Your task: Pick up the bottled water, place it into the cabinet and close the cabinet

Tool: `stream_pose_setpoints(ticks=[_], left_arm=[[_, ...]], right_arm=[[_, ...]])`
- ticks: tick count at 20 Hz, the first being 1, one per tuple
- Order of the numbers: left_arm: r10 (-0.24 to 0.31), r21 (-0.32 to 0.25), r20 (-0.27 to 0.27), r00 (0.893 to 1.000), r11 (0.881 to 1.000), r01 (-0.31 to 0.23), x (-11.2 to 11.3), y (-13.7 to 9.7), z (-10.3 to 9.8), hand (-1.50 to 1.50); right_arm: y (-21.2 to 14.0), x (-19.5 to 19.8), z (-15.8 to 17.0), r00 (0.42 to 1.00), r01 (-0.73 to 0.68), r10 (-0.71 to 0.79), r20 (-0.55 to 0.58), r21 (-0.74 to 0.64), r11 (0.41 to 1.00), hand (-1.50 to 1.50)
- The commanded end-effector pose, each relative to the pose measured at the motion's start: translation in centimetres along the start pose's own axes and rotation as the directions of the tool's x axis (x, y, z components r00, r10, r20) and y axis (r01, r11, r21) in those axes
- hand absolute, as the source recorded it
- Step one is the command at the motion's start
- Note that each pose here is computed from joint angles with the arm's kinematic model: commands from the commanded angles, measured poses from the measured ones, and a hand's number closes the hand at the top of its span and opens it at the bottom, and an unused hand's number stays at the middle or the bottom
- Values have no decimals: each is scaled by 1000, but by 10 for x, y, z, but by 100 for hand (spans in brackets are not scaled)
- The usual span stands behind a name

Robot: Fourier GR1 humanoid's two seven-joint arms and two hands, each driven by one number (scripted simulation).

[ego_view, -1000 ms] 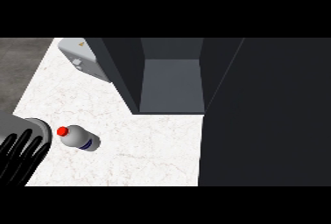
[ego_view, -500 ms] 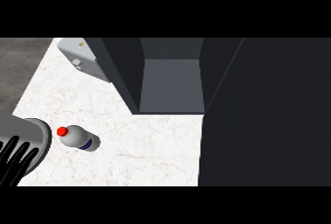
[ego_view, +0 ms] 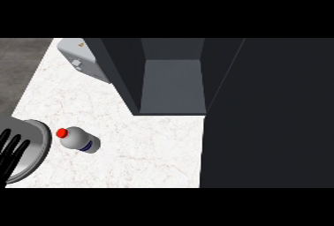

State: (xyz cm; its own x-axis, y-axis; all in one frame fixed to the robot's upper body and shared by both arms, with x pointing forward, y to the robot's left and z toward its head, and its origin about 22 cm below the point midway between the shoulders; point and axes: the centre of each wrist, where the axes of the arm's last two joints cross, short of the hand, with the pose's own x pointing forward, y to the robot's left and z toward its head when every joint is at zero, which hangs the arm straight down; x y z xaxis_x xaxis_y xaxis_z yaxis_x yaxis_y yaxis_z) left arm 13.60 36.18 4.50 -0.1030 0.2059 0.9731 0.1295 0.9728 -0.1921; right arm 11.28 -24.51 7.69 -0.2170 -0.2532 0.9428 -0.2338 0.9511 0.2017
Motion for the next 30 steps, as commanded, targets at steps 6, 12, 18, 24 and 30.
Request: stream_pose_setpoints(ticks=[6, 12, 18, 24, 30], left_arm=[[-75, 13, -19, 997, 997, 75, -26, 38, -18, -150], [-82, 3, -65, 995, 997, 82, -61, 43, -29, -150], [-65, 2, -125, 990, 998, 65, -92, 62, -44, -150], [-19, 43, -172, 985, 999, 27, -115, 66, -72, -150], [48, 71, -200, 979, 997, -35, -142, 73, -69, -150]], right_arm=[[7, 3, 12, 1000, 0, 0, -11, 20, 1000, -150], [4, -12, 13, 1000, 6, -6, -5, 15, 1000, -150], [25, 16, 16, 1000, 17, -17, 5, 34, 999, -150], [1, -4, 16, 1000, 9, -9, 11, 24, 1000, -150], [6, -10, 26, 1000, 23, -24, 1, 26, 999, -150]])
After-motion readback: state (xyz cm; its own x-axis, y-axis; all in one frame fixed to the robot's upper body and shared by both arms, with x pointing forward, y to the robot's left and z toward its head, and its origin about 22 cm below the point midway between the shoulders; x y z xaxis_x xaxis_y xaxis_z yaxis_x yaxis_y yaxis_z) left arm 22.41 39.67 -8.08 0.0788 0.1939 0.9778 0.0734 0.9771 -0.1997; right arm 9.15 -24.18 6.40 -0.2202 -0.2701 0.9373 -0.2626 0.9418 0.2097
